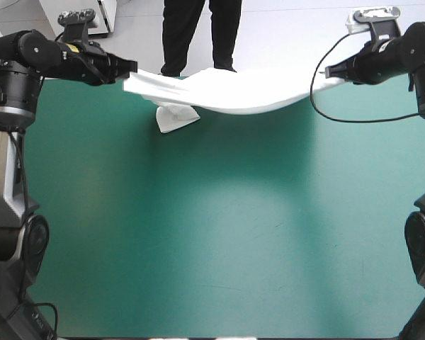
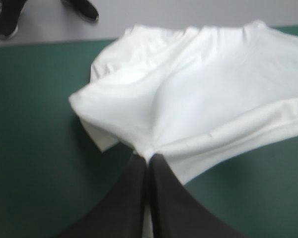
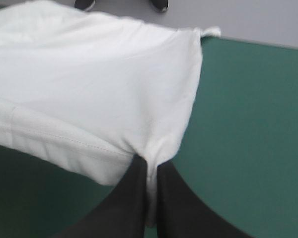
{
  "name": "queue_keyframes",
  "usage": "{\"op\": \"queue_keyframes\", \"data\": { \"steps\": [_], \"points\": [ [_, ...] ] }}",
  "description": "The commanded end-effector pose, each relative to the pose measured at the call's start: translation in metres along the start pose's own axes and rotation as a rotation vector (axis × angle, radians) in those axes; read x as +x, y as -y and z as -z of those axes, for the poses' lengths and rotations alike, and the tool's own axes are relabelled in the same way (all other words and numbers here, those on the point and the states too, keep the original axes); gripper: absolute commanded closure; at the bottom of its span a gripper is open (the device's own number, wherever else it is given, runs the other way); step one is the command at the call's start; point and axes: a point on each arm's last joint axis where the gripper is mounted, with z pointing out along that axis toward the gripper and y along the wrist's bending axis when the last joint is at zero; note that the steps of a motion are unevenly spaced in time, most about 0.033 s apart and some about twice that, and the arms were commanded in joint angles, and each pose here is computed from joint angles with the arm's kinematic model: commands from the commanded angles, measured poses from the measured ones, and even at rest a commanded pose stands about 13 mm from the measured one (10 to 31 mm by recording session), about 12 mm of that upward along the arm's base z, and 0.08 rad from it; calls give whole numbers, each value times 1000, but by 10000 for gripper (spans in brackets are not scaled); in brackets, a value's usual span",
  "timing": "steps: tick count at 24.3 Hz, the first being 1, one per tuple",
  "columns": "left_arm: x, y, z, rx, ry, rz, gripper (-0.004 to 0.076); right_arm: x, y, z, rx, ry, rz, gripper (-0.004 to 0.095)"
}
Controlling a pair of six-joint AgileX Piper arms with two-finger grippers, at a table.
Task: Fold the cloth
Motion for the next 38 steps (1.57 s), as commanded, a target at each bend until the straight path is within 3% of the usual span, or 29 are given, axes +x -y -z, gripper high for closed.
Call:
{"op": "queue_keyframes", "data": {
  "steps": [1,4,10,16,22,25,29,33,38],
  "points": [
    [35,19,44,17,-71,-7,733,23,-13,40,-30,8,-15,926],
    [66,24,55,23,-129,-2,733,51,-20,54,-44,-45,-31,926],
    [125,37,73,83,-222,13,733,113,-26,94,33,-112,-17,927],
    [182,51,81,55,-339,-49,733,173,-35,119,60,-145,-9,927],
    [241,54,102,27,-375,-49,733,244,-53,134,30,-171,1,927],
    [273,52,107,20,-400,-39,733,276,-53,133,60,-197,-2,927],
    [322,44,91,23,-530,30,733,322,-54,111,48,-313,-12,927],
    [334,41,85,17,-574,36,733,354,-57,95,25,-401,-33,927],
    [349,38,78,22,-630,50,733,361,-57,95,32,-401,-36,927]
  ]
}}
